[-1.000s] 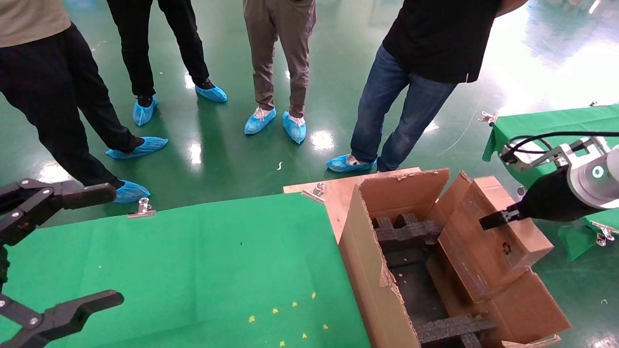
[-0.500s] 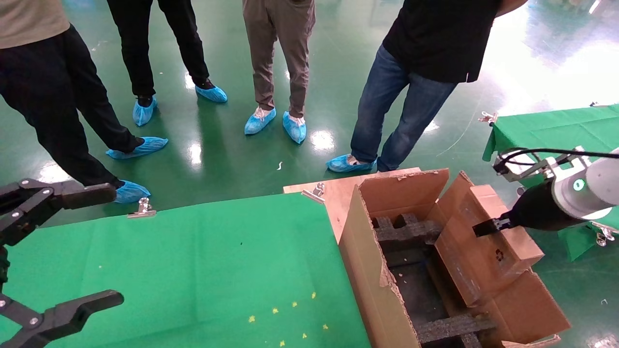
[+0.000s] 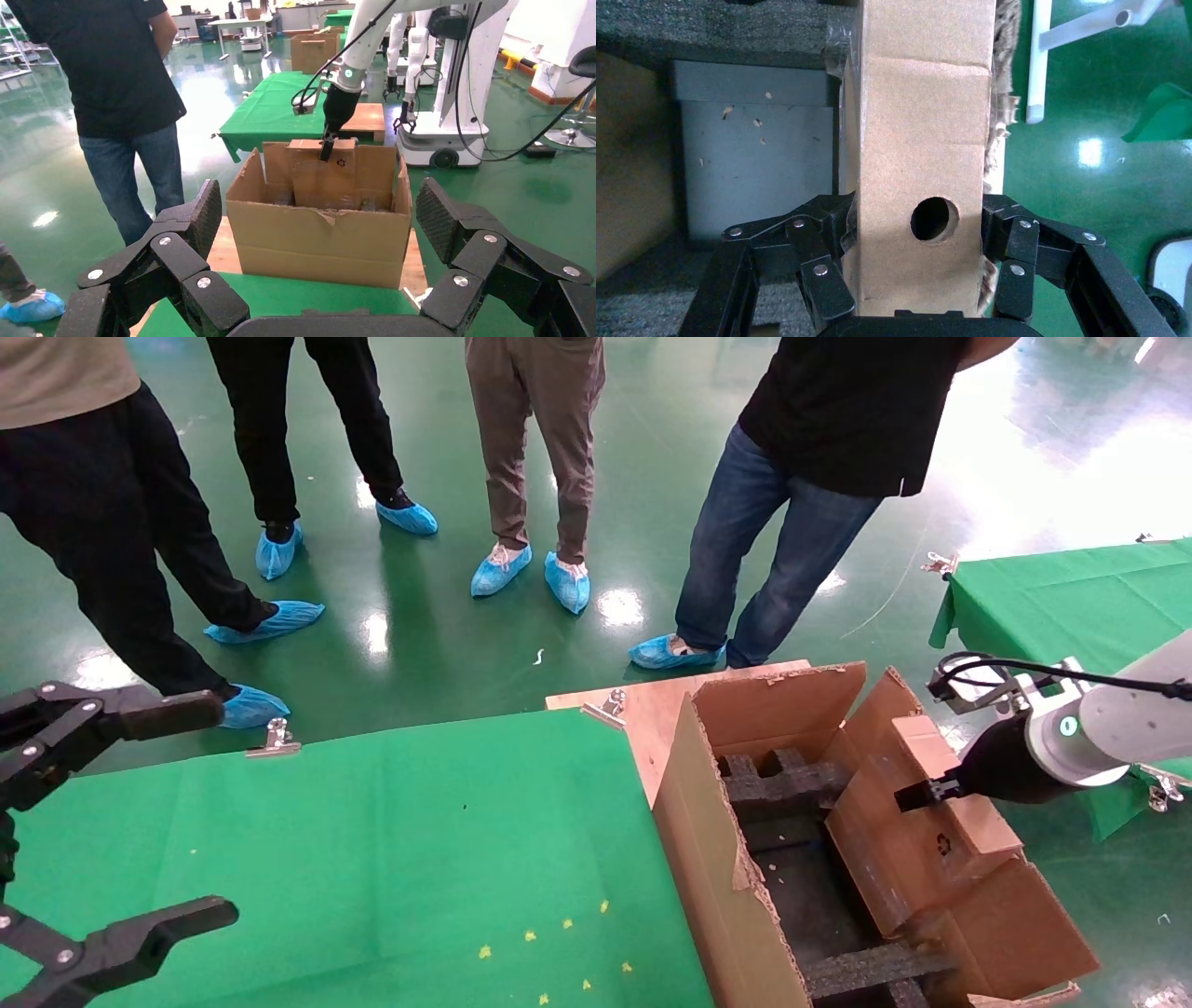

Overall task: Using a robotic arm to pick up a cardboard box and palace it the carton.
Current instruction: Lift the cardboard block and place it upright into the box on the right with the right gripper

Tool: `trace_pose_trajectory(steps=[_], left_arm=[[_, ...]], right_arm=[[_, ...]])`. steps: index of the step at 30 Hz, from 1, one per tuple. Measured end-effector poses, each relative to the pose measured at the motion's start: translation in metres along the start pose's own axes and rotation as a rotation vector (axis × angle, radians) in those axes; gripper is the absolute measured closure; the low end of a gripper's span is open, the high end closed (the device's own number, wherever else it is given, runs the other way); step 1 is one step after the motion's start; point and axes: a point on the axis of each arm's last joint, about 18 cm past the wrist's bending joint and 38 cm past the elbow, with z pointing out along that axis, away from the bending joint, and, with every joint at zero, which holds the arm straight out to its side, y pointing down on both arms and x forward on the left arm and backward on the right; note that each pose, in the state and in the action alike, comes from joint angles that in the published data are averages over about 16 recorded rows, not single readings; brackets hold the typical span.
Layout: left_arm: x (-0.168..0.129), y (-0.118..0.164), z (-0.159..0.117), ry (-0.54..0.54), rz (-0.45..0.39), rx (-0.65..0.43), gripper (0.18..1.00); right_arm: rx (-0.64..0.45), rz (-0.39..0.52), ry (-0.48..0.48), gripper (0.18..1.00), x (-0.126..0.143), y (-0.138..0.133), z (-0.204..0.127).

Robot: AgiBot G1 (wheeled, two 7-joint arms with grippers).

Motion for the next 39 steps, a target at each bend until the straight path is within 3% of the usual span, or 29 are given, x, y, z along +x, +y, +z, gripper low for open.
trace_pose_trajectory(steps=[39], left_arm=[[0.0,0.0,0.0,0.0,0.0,0.0,0.183]], right_arm=[[-0.095,-0.074,-0.04,0.885,-0.028,0.027,0.089]])
